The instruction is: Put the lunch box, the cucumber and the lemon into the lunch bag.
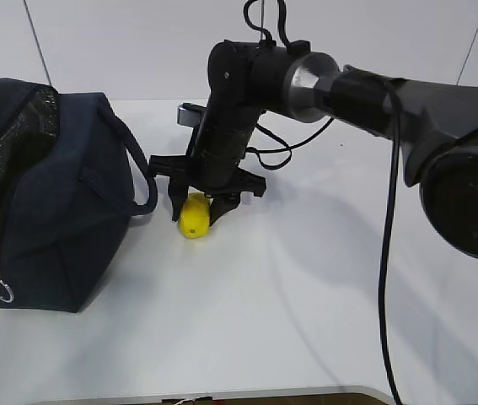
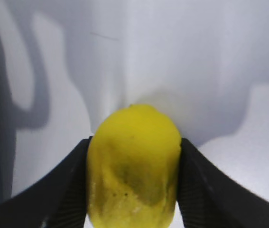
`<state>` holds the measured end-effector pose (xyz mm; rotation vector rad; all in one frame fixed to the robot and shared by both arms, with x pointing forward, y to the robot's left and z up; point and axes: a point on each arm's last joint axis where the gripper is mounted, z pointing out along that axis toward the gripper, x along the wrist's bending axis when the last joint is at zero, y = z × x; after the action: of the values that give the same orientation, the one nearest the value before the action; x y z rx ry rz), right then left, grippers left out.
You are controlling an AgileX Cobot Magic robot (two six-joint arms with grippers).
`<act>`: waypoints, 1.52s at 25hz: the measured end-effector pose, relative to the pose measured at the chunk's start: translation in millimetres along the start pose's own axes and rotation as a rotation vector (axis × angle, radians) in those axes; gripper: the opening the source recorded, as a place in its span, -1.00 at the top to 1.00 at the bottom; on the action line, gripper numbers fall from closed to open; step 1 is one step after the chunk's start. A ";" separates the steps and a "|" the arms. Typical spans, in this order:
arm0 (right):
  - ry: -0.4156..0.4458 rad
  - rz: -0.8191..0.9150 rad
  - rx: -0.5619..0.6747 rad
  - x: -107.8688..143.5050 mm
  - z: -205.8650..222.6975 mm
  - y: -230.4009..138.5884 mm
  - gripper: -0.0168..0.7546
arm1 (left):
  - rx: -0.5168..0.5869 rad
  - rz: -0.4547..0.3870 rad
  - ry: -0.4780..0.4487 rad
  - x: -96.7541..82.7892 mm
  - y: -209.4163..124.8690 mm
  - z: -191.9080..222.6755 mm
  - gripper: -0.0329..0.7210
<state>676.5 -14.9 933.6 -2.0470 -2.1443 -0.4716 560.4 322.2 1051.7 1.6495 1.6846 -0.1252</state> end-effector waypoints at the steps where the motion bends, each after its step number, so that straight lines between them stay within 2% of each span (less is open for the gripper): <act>1: -0.001 -0.002 0.004 0.5 -1.7 0.0 -0.09 | 0.000 0.000 0.000 0.0 0.0 0.0 0.95; 5: 0.011 -0.028 -0.037 9.4 -24.0 7.3 -0.09 | 0.000 0.002 0.000 0.0 0.0 0.0 0.95; 12: 0.053 -0.102 -0.276 31.2 -94.9 27.7 -0.08 | -0.002 0.000 -0.003 -0.3 0.1 0.0 0.95; 17: 0.152 -0.119 -0.362 45.1 -130.7 28.2 -0.08 | -0.015 -0.008 -0.034 -3.1 1.4 0.0 0.95; 24: 0.362 -0.126 -0.286 63.9 -142.7 17.5 -0.08 | -0.038 -0.020 -0.071 -6.5 3.4 -0.2 0.95; 26: 0.399 -0.150 -0.269 71.3 -143.1 12.7 -0.08 | -0.039 -0.018 -0.076 -7.0 3.5 -0.2 0.95; 32: 0.443 -0.246 -0.220 100.8 -132.4 -8.6 -0.08 | -0.041 -0.015 -0.102 -9.3 3.8 -0.4 0.95; 38: 0.468 -0.319 -0.157 119.6 -107.7 -23.6 -0.08 | -0.039 -0.015 -0.110 -10.0 3.6 -0.5 0.95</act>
<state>633.1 63.6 1069.3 -1.4575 -2.1805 -1.0698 562.1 314.8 1059.2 1.5725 1.6071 -0.1859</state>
